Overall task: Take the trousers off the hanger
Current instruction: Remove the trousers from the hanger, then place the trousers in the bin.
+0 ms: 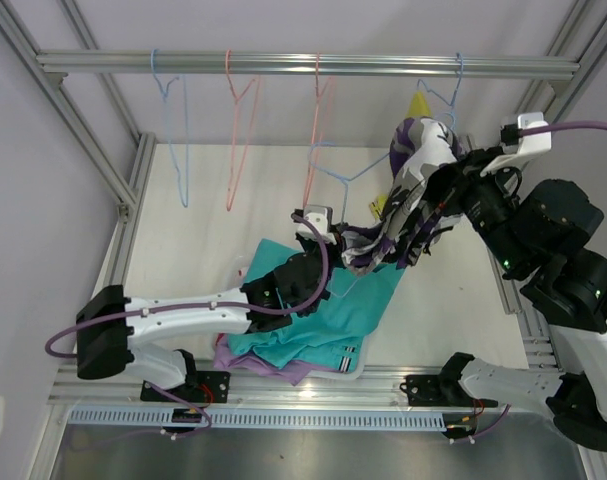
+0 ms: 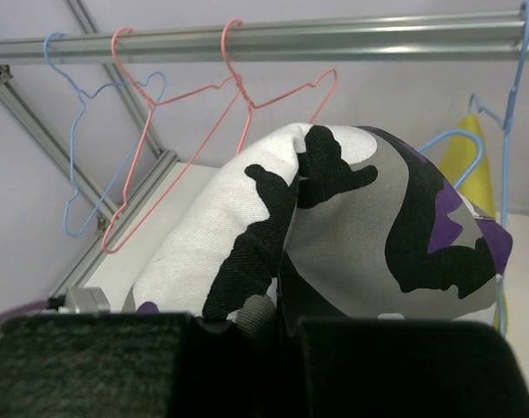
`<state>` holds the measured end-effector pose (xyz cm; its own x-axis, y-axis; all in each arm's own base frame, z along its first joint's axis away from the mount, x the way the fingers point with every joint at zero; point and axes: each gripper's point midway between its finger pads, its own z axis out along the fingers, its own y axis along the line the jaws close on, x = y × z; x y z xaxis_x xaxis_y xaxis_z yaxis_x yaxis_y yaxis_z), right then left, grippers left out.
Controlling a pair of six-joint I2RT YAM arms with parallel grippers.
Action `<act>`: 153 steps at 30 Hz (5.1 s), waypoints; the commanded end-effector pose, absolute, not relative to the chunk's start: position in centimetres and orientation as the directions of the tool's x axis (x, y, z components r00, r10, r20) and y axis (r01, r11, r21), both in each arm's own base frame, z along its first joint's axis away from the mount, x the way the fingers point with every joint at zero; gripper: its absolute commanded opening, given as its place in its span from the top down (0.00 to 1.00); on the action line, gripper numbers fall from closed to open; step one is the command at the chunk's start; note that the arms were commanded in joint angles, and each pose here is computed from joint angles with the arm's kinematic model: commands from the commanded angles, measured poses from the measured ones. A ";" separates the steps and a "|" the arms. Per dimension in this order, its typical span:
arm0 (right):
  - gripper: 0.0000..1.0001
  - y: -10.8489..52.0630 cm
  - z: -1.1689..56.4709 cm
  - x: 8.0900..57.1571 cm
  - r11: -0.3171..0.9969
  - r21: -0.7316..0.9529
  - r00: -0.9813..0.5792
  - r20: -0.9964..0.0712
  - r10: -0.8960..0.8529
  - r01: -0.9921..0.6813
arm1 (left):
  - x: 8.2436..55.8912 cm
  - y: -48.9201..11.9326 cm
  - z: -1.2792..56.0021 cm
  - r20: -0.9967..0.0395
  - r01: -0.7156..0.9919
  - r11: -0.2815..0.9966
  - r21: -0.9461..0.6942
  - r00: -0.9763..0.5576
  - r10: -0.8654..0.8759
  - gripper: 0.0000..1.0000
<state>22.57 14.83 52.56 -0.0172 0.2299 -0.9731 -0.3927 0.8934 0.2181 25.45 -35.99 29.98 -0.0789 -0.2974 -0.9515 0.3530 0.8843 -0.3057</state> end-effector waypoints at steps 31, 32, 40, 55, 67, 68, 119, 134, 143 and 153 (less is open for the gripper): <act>1.00 19.8 60.2 15.3 0.630 0.282 -0.025 -0.923 0.385 -0.723 | 26.2 -41.8 30.1 -0.947 0.359 0.916 -0.182 -0.313 -0.066 0.99; 1.00 19.7 60.4 15.3 0.634 0.278 -0.024 -0.925 0.379 -0.722 | 26.2 -41.8 29.5 -0.946 0.356 0.918 -0.173 -0.321 -0.053 1.00; 1.00 18.3 63.0 15.4 0.661 0.259 0.032 -0.919 0.393 -0.704 | 25.7 -41.3 22.9 -0.921 0.355 0.932 -0.073 -0.382 0.073 1.00; 1.00 16.6 64.5 15.8 0.707 0.245 0.079 -0.917 0.391 -0.663 | 25.2 -37.9 19.7 -0.945 0.324 0.941 -0.100 -0.326 0.011 1.00; 1.00 9.8 64.0 14.8 0.794 0.236 0.138 -0.918 0.371 -0.561 | 22.8 -33.4 25.8 -0.939 0.342 0.927 -0.153 -0.343 -0.028 1.00; 1.00 9.3 63.9 14.9 0.810 0.218 0.152 -0.924 0.351 -0.545 | 22.7 -33.1 26.0 -0.940 0.342 0.929 -0.143 -0.340 -0.020 1.00; 1.00 28.2 40.6 16.7 0.625 0.264 -0.213 -0.964 0.157 -0.735 | 13.0 -16.5 46.2 -0.823 0.638 0.564 -0.524 -0.212 -0.526 0.99; 1.00 39.7 33.0 12.7 0.446 0.374 -0.341 -0.927 0.156 -0.813 | 12.3 -11.8 49.5 -0.736 0.640 0.499 -0.584 -0.159 -0.658 0.99; 1.00 47.5 21.8 11.0 0.403 0.449 -0.483 -0.876 0.019 -0.798 | 12.3 -13.3 47.8 -0.759 0.646 0.504 -0.574 -0.188 -0.624 0.99; 0.89 49.5 12.0 8.2 0.451 0.464 -0.573 -0.808 -0.136 -0.762 | 12.0 -12.6 46.2 -0.773 0.642 0.516 -0.566 -0.197 -0.603 0.99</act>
